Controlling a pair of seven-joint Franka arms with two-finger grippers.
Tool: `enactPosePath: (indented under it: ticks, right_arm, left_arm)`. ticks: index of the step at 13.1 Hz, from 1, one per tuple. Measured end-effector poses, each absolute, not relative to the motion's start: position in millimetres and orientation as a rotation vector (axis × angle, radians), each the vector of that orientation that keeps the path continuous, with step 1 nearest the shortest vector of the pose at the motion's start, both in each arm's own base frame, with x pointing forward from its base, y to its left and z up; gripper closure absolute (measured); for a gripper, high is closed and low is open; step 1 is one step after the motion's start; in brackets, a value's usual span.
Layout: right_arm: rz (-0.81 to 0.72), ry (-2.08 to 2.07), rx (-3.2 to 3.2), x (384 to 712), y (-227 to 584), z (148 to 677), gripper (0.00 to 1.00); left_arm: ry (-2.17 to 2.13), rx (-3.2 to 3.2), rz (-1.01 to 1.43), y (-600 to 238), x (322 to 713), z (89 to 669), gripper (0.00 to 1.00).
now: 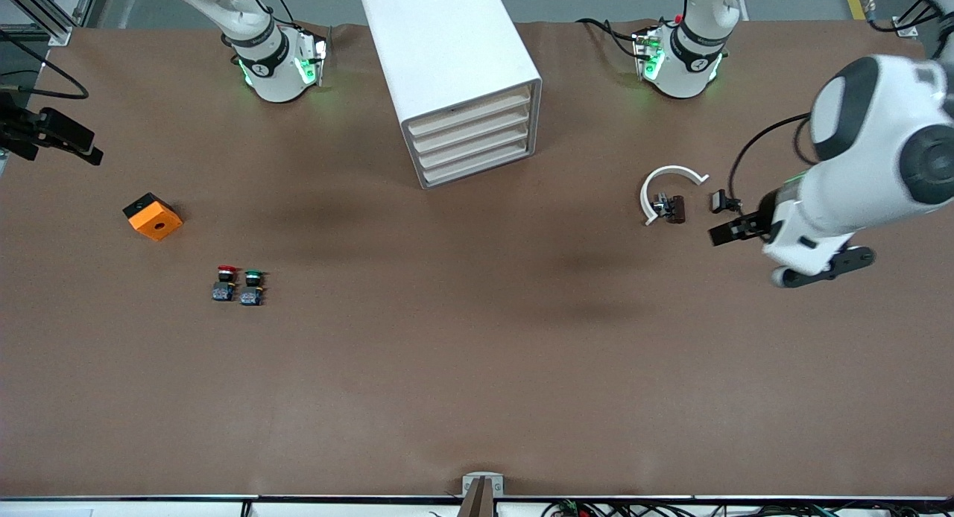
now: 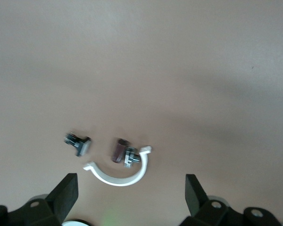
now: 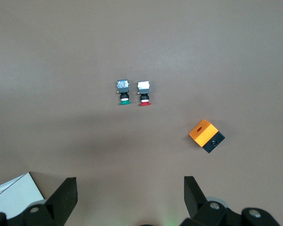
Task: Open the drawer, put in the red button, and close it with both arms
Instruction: 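Reach the left gripper to the drawer while the right gripper reaches the red button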
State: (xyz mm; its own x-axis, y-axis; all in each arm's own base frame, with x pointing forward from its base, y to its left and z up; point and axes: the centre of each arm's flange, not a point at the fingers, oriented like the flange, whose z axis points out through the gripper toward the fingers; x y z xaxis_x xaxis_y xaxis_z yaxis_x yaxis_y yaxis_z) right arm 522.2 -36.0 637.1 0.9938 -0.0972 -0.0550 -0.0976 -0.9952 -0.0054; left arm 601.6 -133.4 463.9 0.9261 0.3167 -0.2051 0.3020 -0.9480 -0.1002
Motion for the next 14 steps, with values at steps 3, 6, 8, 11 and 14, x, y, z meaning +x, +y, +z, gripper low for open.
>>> enactPosePath:
  ticks: [3, 6, 8, 11, 14]
  right_arm:
    - [0.211, 0.151, -3.122, 524, -36, 619, 0.0]
    - [0.402, 0.151, -3.101, 530, -36, 584, 0.0]
    - [0.49, 0.155, -3.091, 542, -39, 554, 0.0]
    - [0.54, 0.16, -3.087, 561, -42, 504, 0.0]
    - [0.502, 0.161, -3.096, 565, -43, 450, 0.0]
  left_arm:
    - [-0.618, -2.932, 0.399, -192, 595, 424, 0.0]
    - [-0.802, -2.837, 0.496, -241, 582, 382, 0.0]
    - [-0.972, -2.751, 0.605, -283, 566, 349, 0.0]
    - [-1.258, -2.584, 0.733, -330, 548, 308, 0.0]
    - [-1.602, -2.314, 0.834, -378, 527, 262, 0.0]
